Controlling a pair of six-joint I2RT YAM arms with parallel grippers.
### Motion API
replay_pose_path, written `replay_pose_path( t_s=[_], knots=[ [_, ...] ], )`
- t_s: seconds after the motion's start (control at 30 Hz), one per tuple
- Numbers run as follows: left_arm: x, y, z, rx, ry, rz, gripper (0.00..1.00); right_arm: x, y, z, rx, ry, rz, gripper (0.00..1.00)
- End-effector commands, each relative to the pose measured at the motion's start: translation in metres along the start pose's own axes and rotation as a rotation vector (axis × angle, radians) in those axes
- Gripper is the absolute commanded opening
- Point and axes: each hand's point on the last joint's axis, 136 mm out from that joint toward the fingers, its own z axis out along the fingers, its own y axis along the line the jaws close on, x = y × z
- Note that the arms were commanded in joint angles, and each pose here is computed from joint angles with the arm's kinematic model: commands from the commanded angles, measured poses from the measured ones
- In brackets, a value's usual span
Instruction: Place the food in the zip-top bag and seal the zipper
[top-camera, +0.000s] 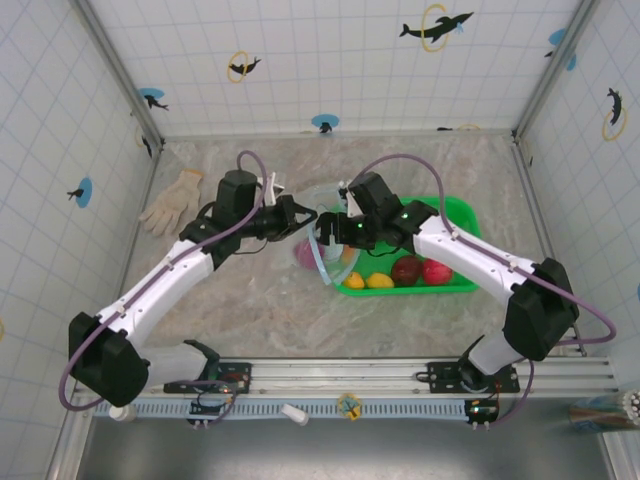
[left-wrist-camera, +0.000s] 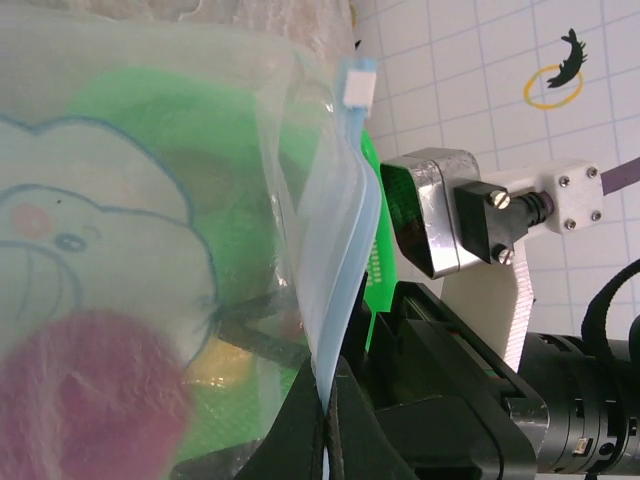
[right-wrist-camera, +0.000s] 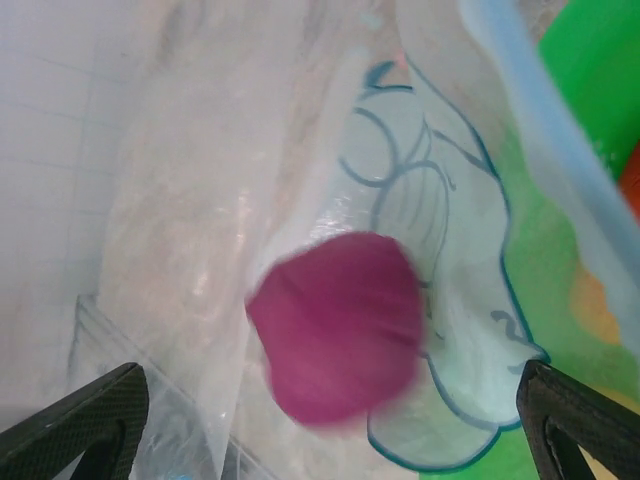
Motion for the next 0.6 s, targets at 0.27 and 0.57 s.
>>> replay_pose_path(
  t_s=[0.27, 0.57],
  knots=[
    [-0.013, 0.009, -0.02, -0.114, -0.077, 0.069, 0.0, -0.025, 0.031, -0.025, -0.113, -0.11, -0.045, 0.99],
    [-0.012, 0.018, -0.022, -0.159, -0.08, 0.061, 0.0, -0.039, 0.035, -0.062, -0.125, -0.23, -0.105, 1.0]
  ],
)
